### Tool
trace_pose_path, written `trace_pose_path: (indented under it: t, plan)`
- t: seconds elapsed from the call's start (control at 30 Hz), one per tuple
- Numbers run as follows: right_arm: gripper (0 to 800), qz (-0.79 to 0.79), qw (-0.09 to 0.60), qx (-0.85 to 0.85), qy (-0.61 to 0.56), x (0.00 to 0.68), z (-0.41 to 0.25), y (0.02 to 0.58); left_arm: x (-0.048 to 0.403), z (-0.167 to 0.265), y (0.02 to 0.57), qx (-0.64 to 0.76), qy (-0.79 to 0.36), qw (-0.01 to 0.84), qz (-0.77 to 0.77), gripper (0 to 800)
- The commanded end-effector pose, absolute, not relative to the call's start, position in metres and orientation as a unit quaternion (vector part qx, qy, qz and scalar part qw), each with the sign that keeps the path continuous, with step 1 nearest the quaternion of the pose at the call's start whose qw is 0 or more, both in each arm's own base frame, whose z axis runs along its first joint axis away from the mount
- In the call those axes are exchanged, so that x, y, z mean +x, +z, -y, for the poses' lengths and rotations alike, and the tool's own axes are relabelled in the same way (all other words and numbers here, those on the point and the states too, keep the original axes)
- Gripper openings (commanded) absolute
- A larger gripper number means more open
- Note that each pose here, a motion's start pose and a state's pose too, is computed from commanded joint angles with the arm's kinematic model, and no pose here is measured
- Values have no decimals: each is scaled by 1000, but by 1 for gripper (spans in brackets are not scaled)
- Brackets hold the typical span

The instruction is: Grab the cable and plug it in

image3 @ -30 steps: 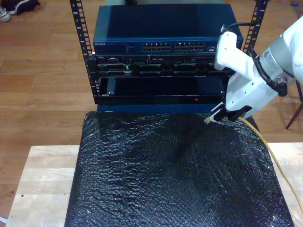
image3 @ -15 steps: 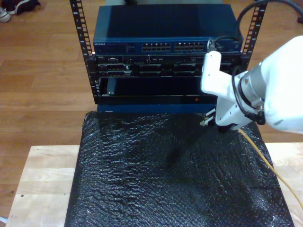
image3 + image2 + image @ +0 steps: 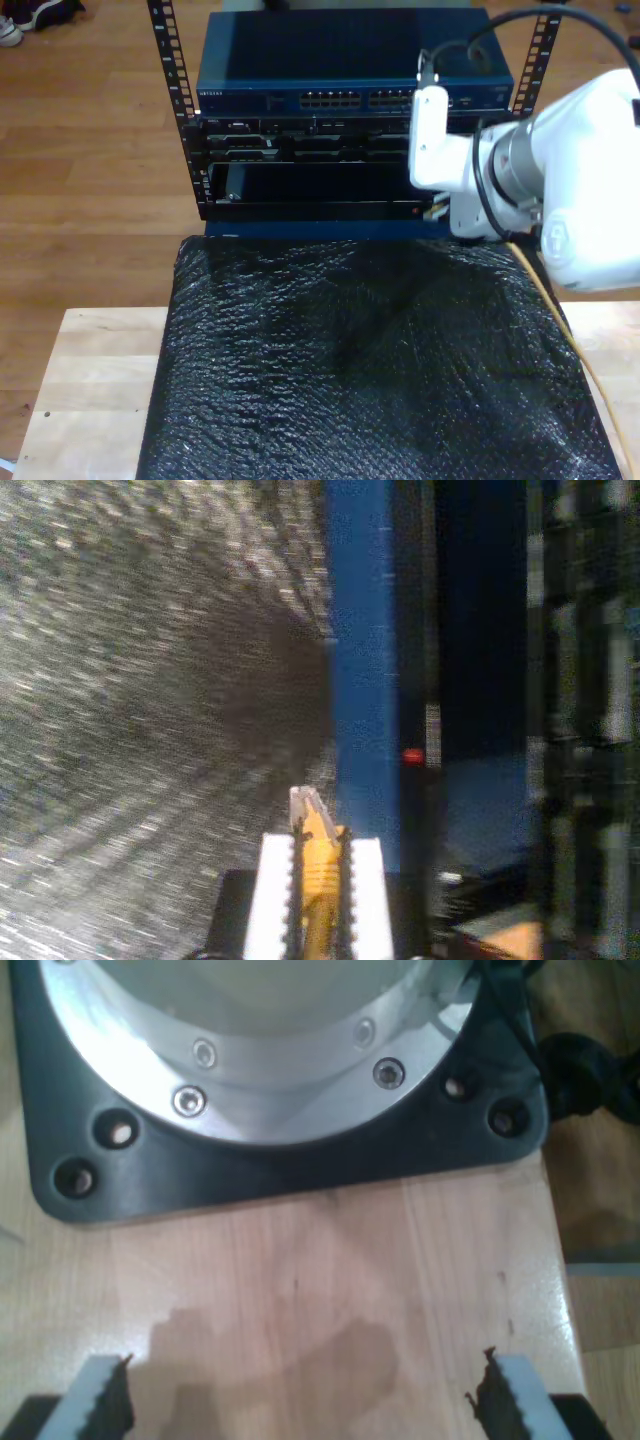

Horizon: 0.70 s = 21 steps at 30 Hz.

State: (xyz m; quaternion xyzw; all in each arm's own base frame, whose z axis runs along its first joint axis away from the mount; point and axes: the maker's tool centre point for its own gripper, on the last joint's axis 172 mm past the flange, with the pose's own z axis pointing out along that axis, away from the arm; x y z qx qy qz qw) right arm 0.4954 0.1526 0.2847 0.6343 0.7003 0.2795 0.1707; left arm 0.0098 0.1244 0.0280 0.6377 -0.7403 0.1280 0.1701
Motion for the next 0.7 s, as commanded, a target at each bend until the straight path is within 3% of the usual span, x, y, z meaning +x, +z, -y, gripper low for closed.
trace_pose_path:
  t: [0.7]
  plan:
    - [0,-682,215,604,351,539,-168,262,10,-124,28,638,128,170,740,800]
